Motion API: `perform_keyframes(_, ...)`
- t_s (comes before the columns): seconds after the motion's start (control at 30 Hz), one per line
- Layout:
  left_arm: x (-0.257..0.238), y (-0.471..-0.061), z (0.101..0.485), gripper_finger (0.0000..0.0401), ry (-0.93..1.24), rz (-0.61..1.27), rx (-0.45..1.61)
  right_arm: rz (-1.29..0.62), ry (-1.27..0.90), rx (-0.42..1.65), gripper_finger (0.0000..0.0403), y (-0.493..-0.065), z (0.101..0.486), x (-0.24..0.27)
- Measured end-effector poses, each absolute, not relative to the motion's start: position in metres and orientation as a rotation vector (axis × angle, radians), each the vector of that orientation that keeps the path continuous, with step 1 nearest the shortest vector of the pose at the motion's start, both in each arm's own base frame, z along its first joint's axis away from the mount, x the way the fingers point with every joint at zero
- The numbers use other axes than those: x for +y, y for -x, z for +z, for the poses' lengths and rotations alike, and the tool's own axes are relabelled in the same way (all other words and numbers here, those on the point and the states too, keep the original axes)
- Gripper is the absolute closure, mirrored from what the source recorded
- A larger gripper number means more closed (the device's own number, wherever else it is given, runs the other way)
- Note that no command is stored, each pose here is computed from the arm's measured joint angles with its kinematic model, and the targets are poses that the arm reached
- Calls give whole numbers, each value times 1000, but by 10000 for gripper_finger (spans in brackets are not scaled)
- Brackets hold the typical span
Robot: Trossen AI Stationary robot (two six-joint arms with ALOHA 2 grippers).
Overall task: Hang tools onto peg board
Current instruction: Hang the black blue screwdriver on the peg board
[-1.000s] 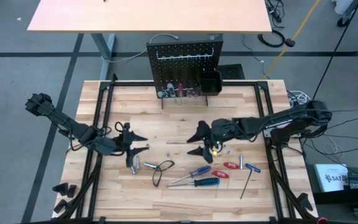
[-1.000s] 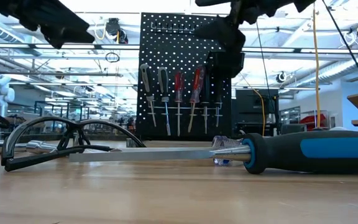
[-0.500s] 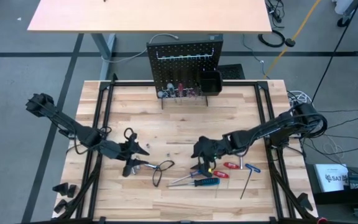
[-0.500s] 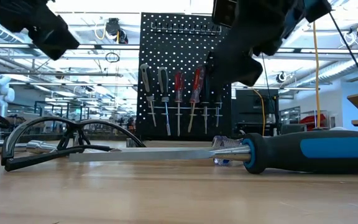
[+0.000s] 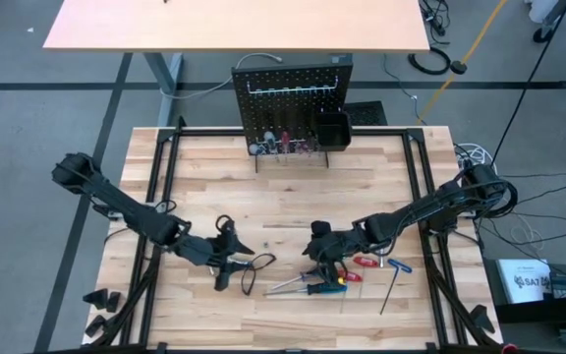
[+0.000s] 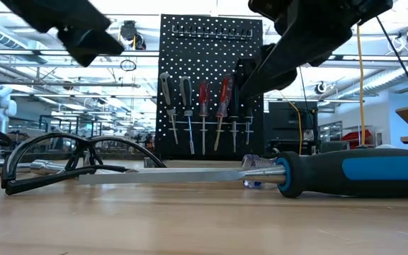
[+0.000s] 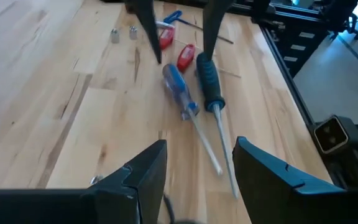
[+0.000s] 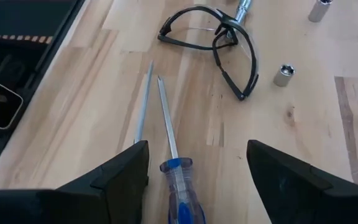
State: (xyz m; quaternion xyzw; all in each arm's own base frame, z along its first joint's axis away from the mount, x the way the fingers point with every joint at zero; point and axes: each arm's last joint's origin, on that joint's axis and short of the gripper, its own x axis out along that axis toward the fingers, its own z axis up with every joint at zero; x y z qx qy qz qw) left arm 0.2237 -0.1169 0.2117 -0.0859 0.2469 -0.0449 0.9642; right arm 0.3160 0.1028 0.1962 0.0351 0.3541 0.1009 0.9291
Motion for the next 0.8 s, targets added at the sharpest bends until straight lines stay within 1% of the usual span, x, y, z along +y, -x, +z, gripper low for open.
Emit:
perform_keyframes(0.2, -130, -248, 217, 216, 116, -101, 490, 199, -88, 775, 140, -314, 193, 100)
perform_keyframes(0.47, -139, -264, 211, 216, 96, -104, 446, 174, -143, 934, 140, -302, 186, 108)
perform_keyframes(0.63, -144, -274, 200, 216, 72, -114, 415, 179, -174, 974, 140, -294, 187, 123)
perform_keyframes(0.8, -146, -283, 182, 216, 66, -123, 443, 162, -179, 975, 140, -287, 187, 138)
